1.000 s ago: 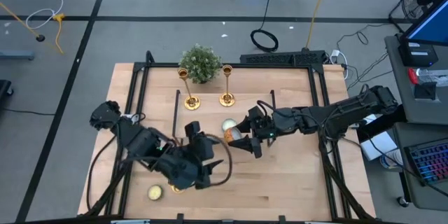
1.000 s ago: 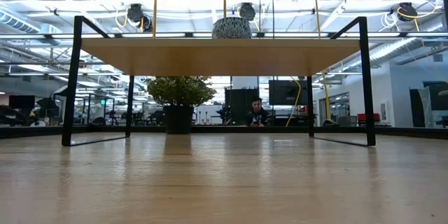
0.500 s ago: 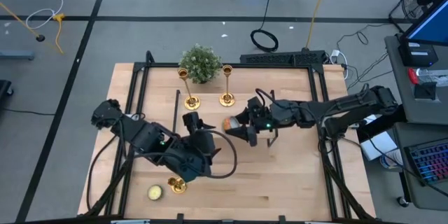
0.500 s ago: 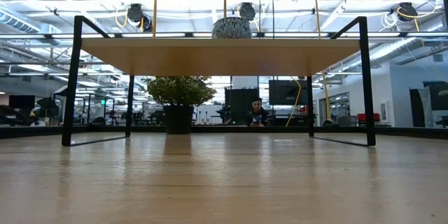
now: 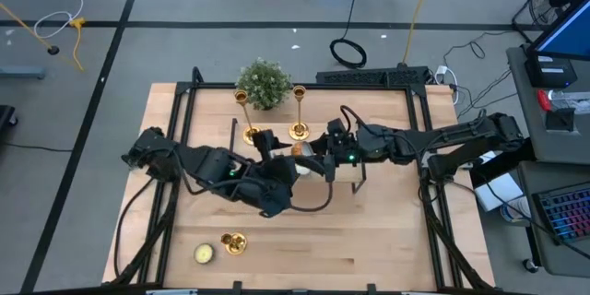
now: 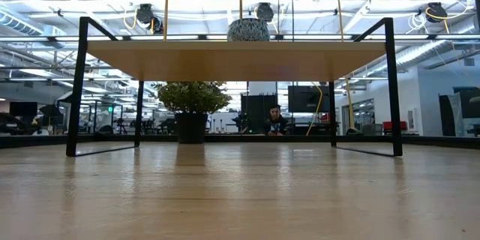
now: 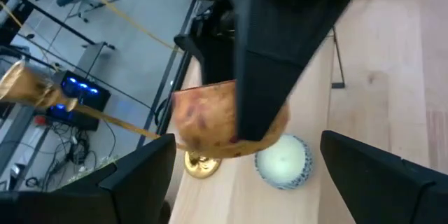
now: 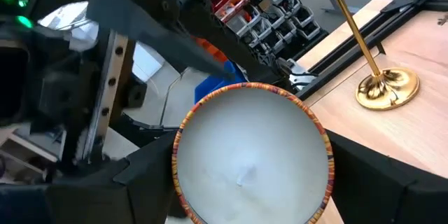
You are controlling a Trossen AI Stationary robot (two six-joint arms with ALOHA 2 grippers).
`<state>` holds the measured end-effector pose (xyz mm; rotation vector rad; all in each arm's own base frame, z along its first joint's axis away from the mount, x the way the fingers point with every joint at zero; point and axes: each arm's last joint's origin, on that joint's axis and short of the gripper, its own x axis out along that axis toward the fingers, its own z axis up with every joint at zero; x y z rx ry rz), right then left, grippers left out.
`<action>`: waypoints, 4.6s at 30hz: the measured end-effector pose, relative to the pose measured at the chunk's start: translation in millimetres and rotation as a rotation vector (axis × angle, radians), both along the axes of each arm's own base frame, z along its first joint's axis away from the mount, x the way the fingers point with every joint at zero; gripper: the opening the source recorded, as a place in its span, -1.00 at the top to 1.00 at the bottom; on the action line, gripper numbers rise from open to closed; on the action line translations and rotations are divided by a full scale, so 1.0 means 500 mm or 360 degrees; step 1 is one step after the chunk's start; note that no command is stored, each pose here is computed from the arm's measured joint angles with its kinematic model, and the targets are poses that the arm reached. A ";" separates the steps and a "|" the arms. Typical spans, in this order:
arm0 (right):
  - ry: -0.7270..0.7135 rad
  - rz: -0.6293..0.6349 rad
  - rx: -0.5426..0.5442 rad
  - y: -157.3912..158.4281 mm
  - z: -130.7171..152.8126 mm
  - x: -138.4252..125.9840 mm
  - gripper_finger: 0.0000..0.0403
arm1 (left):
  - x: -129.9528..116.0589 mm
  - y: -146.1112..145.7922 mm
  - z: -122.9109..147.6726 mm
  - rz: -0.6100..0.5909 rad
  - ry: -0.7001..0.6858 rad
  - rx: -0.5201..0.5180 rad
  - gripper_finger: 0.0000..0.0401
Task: Stock candles and holders on shelf
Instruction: Align the orange scented candle with the other scented candle on the shelf
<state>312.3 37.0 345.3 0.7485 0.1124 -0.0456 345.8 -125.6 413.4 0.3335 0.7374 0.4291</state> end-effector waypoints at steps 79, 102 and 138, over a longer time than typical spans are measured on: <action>-0.0064 -0.0069 -0.0072 0.016 0.002 0.005 -0.50 | 0.047 0.052 -0.023 0.0094 -0.0019 -0.0046 -0.67; -0.0033 -0.0062 -0.0039 0.017 -0.003 0.007 -0.50 | 0.044 0.042 -0.026 0.0159 -0.0086 -0.0236 -0.47; -0.0147 0.0045 -0.0008 0.023 0.024 -0.010 -0.94 | -0.061 -0.002 0.004 0.0732 -0.0519 -0.0447 -0.47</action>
